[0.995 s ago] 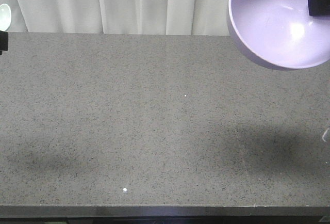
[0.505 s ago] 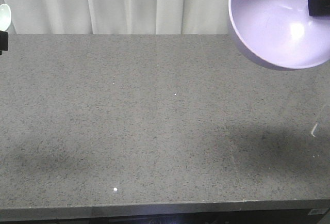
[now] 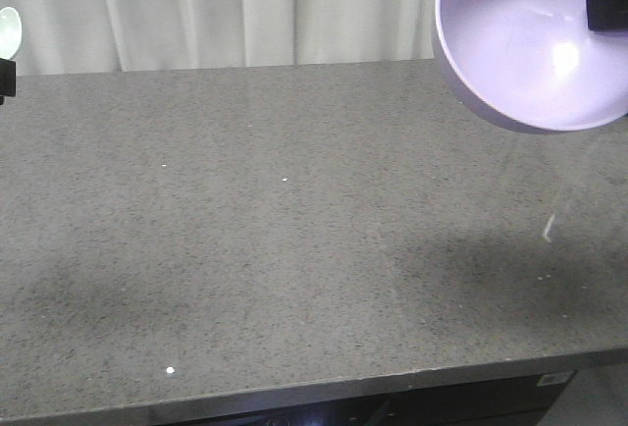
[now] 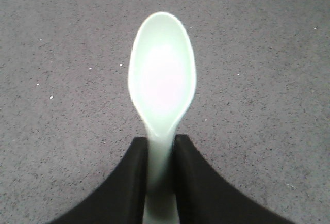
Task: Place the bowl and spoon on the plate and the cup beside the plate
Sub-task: 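Turn the base away from the counter holding spoon and bowl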
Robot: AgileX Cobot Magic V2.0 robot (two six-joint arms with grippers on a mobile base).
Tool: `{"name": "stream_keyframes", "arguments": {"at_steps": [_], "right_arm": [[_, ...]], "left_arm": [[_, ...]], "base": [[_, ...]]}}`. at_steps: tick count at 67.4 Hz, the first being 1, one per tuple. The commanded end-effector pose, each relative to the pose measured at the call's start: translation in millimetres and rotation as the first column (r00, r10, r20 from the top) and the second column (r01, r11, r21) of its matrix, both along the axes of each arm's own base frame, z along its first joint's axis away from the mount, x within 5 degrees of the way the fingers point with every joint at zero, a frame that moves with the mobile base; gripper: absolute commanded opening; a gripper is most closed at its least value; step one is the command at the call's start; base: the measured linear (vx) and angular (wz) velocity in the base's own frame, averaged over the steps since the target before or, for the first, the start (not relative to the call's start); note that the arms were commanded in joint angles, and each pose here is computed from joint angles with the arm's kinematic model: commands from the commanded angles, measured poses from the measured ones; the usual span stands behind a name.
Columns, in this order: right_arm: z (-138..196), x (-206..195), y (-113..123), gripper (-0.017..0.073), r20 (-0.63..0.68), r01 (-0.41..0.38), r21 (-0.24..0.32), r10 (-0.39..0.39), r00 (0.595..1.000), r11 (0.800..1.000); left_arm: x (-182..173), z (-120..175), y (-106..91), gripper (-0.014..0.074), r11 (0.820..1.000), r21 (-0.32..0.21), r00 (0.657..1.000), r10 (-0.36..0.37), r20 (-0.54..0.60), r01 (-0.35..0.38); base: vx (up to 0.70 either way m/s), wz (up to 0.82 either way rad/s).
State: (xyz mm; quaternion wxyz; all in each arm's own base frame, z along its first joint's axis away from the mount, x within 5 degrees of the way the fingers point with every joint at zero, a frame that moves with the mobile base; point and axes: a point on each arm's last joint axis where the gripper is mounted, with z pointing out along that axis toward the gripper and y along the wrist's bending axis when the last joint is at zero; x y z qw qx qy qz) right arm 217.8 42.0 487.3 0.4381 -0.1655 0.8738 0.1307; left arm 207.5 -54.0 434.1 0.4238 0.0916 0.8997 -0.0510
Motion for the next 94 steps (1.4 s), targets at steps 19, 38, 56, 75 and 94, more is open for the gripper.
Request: {"name": "stream_keyframes", "arguments": {"at_steps": [19,38,56,75,94], "right_arm": [[16.7,-6.8,-1.0,-0.0004,0.103,0.017,0.033,-0.020,0.995,0.999],[16.7,-6.8,-1.0,-0.0004,0.103,0.017,0.033,-0.020,0.995,0.999],[16.7,-6.8,-1.0,-0.0004,0.103,0.017,0.033,-0.020,0.995,0.999],[16.7,-6.8,-1.0,-0.0004,0.103,0.017,0.033,-0.020,0.995,0.999],[16.7,-6.8,-1.0,-0.0004,0.103,0.017,0.033,-0.020,0.995,0.999]], "left_arm": [[-4.5,16.2,0.0,-0.0007,0.999,-0.037,0.995,-0.001,0.095,0.004],[-4.5,16.2,0.0,-0.0007,0.999,-0.037,0.995,-0.001,0.095,0.004],[-4.5,16.2,0.0,-0.0007,0.999,-0.037,0.995,-0.001,0.095,0.004],[-4.5,16.2,0.0,-0.0007,0.999,-0.037,0.995,-0.001,0.095,0.004],[-4.5,16.2,0.0,-0.0007,0.999,-0.037,0.995,-0.001,0.095,0.004]], "base": [[0.01,-0.27],[0.00,-0.27],[-0.01,-0.22],[-0.01,-0.18],[-0.01,-0.19]]}}
